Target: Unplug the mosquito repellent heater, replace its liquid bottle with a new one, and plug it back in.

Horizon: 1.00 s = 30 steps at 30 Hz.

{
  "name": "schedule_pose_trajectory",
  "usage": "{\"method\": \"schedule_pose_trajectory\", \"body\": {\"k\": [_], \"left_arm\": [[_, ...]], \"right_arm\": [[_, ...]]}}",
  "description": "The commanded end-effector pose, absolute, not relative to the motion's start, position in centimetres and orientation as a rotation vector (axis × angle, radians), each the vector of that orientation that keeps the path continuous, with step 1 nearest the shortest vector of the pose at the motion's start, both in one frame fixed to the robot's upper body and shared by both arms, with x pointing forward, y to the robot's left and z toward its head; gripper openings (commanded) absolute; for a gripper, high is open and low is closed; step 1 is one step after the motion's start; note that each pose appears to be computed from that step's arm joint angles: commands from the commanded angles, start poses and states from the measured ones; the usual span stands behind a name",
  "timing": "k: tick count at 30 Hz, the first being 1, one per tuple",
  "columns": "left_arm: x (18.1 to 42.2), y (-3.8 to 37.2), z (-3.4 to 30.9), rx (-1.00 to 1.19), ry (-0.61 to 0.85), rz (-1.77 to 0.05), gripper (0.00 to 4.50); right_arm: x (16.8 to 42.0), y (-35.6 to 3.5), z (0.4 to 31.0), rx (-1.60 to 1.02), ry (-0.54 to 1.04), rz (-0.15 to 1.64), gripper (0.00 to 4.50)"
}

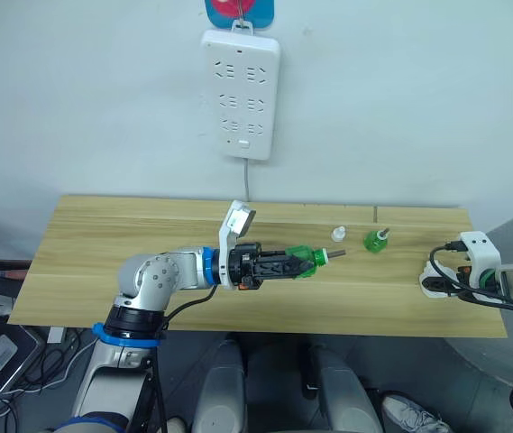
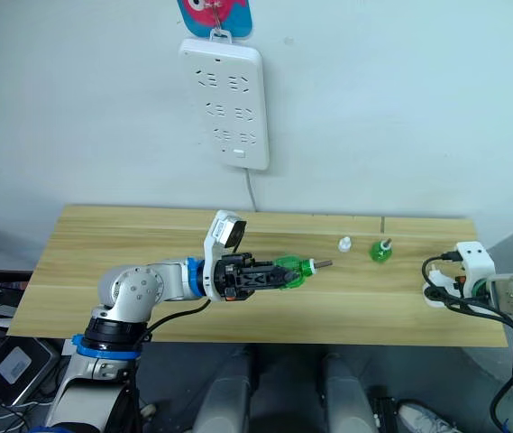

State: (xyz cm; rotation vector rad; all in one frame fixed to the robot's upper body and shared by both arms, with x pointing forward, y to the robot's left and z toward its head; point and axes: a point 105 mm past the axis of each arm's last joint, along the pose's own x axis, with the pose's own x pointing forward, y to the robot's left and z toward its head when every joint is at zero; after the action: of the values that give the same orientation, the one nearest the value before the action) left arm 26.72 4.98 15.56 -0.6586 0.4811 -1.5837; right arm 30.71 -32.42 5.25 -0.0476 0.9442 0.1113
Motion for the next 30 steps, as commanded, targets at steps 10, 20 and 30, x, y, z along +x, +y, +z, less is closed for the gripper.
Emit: {"method": "schedule_pose_trajectory", "body": {"k": [10,20,30], "left_arm": [[25.5,4.8,16.7,-0.675,0.438,-1.672,2.33],[25.4,3.8,17.7,-0.796,0.432,-1.753,2.33],[26.4,1.4,18.5,-0.811,0.406,-1.818,2.33]], "right_arm": [[29.3,-33.6,10.4,0.004,0.857,0.166,2.97],[23.8,-25.4,23.7,0.673,0.646,0.889,2.97],[21.9,-20.5,24.0,0.644,0.629,1.076,2.97]]}}
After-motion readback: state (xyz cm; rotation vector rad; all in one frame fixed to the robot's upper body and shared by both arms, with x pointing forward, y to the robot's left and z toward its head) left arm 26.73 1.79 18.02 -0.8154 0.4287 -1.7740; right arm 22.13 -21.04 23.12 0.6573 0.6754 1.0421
